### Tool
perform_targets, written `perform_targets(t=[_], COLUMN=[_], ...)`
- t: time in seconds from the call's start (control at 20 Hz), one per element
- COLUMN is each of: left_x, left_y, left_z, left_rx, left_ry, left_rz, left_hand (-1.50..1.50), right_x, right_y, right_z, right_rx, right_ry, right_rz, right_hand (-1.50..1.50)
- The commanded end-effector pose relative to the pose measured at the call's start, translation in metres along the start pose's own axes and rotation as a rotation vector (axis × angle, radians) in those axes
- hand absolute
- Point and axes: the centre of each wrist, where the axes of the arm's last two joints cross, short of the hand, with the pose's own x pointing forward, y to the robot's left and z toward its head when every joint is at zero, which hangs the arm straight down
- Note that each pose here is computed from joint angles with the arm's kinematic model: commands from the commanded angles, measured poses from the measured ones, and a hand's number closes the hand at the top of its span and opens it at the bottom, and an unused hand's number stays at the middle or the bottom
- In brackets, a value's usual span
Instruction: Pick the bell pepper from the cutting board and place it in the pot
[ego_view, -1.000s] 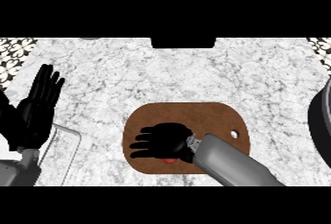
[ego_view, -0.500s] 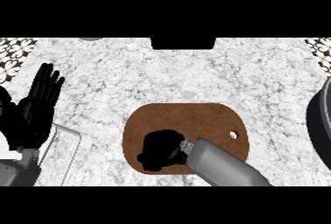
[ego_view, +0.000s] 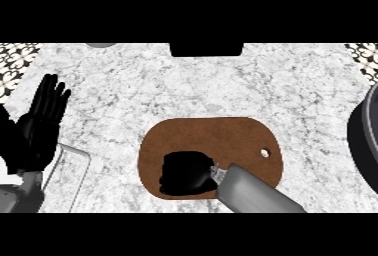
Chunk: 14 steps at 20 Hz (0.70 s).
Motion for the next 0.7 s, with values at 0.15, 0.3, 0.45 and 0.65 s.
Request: perform_targets(t=[0.15,0.3,0.45,0.65], left_x=[0.0,-0.001,0.001,-0.006], left_y=[0.012,0.02,0.025,0.022], left_z=[0.005,0.012,0.015,0.027], left_rx=[0.078,0.093,0.111,0.104], left_ry=[-0.021,-0.011,-0.014,0.009], left_rz=[-0.005,-0.019,-0.013,-0.007], left_hand=[0.0,0.0,0.0,0.0], right_x=[-0.003,0.003,0.012,0.025], right_y=[0.033,0.033,0.009,-0.02], right_z=[0.03,0.041,0.057,0.082], right_rx=[-0.2,-0.32,-0.494,-0.635], right_ry=[0.682,0.928,1.118,1.354], right_rz=[-0.283,-0.375,-0.352,-0.213], right_hand=[1.5,1.5,1.5,1.5])
